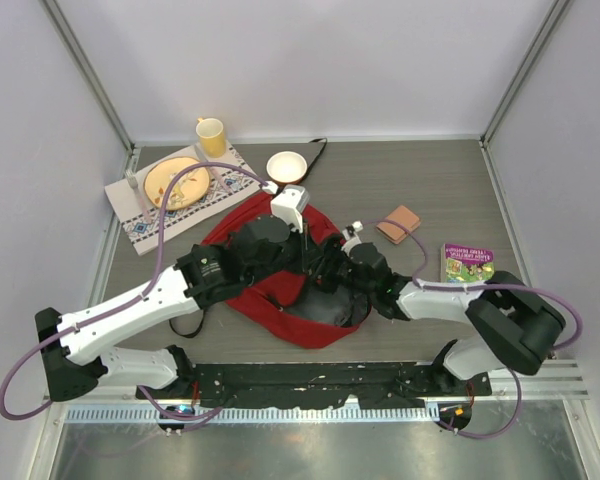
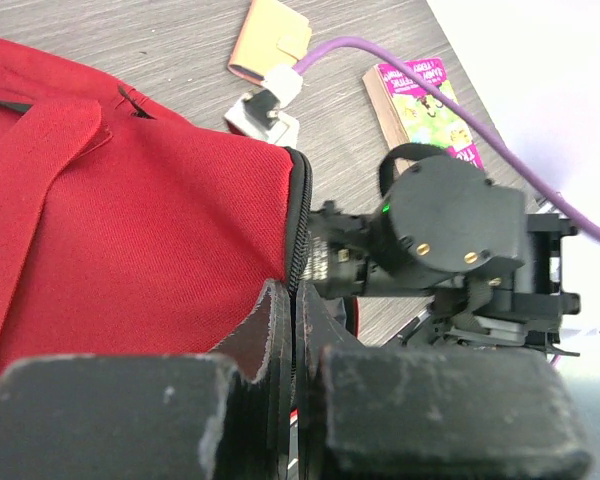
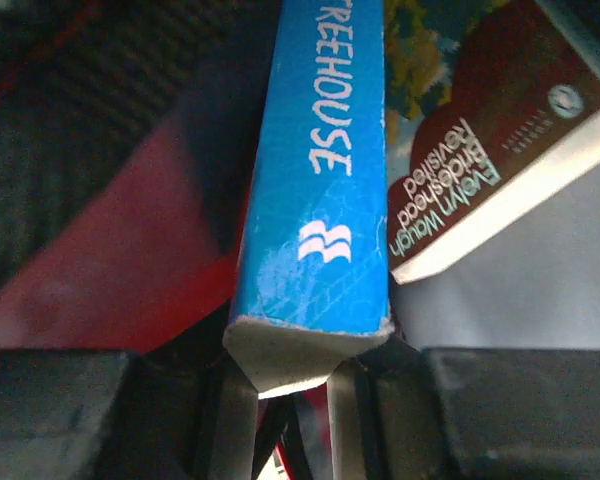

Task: Pack the student bag
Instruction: Place the book in the student bag.

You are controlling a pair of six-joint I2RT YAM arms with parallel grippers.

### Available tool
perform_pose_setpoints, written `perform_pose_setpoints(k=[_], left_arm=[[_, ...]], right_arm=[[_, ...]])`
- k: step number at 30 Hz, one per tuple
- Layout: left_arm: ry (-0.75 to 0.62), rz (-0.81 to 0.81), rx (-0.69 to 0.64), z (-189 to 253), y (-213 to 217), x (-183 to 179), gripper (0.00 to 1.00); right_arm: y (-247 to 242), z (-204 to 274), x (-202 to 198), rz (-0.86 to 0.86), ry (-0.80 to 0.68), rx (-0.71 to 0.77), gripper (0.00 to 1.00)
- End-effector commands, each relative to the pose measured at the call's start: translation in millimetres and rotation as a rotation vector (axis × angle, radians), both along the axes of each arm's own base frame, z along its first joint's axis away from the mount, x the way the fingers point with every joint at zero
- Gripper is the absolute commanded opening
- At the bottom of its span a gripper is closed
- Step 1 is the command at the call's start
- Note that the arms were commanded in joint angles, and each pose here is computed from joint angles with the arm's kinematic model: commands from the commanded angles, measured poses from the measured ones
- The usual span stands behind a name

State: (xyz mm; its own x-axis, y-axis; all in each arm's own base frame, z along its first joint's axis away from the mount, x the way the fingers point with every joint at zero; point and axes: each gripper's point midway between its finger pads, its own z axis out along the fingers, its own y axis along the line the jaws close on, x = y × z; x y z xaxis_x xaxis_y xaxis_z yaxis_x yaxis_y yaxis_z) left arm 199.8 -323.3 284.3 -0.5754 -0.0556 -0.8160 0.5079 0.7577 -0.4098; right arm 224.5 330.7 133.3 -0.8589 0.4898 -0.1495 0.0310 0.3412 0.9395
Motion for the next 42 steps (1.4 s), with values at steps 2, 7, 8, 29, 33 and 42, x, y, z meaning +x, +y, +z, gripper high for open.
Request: perform_pose_setpoints(k=[2, 7, 8, 29, 33, 42], left_arm=[[-0.044, -0.022, -0.158, 44.0, -17.1, 1.3, 0.0], [-0.036, -0.026, -0.17, 42.9, -19.9, 0.8, 0.0], [-0.035, -0.031, -0.178, 45.0, -20.6, -0.1, 0.0], [-0.008, 0.006, -0.153, 23.7, -3.8, -4.3, 0.0], [-0.004, 0.01, -0.156, 22.0, -3.3, -4.4, 0.0], [0.008, 0.0, -0.166, 20.4, -6.7, -6.0, 0.0]], right_arm=[[37.1, 59.9, 34.6, -0.101, -0.235, 0.106, 0.02], [35.1, -0.2, 42.1, -0.163, -0.171, -0.016, 0.1], [33.6, -7.8, 42.6, -0.17, -0.164, -0.031, 0.12], [-29.2, -40.1, 8.6, -0.084, -0.188, -0.45, 0.76], [-33.3, -45.2, -2.7, -0.063, -0.173, -0.423, 0.75], [-14.2, -47.2, 10.1, -0.048, -0.188, -0.409, 0.49]])
